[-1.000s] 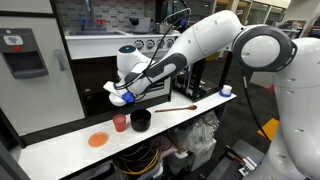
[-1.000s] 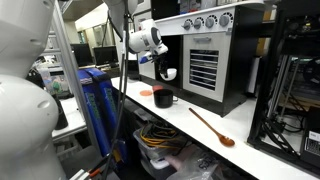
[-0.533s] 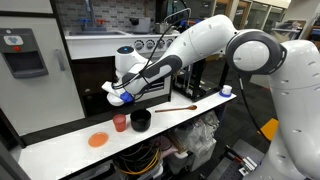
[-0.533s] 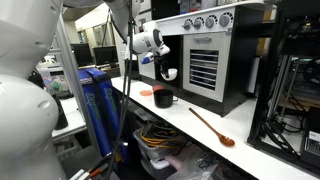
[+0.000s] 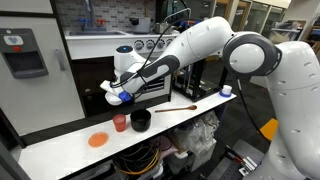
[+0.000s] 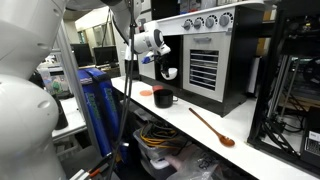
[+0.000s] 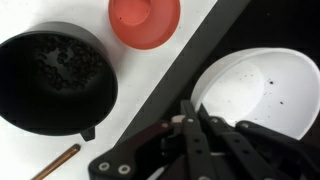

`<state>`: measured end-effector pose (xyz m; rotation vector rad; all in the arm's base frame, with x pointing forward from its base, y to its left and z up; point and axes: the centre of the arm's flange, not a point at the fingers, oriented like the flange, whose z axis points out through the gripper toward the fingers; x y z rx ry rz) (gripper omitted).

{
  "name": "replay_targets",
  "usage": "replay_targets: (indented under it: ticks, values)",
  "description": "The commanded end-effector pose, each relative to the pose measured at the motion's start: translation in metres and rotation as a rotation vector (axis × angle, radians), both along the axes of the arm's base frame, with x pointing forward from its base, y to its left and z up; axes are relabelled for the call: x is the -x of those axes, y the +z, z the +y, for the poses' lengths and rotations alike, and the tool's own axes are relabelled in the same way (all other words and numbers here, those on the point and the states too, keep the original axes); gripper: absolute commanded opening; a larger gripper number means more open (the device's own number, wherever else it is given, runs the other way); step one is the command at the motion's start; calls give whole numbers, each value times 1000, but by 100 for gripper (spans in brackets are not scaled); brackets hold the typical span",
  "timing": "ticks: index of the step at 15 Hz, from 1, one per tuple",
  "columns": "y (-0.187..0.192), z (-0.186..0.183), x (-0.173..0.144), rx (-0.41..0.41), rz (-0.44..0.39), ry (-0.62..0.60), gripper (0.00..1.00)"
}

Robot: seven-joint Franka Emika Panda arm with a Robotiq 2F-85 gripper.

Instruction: Pour the contents from the white bowl into the black cup then put the white bowl on the shelf

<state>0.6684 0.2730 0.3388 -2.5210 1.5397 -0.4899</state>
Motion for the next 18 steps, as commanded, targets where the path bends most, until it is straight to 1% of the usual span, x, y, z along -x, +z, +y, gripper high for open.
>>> replay_targets:
  ticks: [1,2,3,10,12,18]
  values:
    - [0,0,0,0,0,0,4]
    - [0,0,0,0,0,0,4]
    - [-3,1,-1,3,3,2,1]
    - [-44,1,-22,25,33,-20,1]
    - [-51,1,-26,30,34,-19,1]
    - [-46,10,-37,22,5,-10,1]
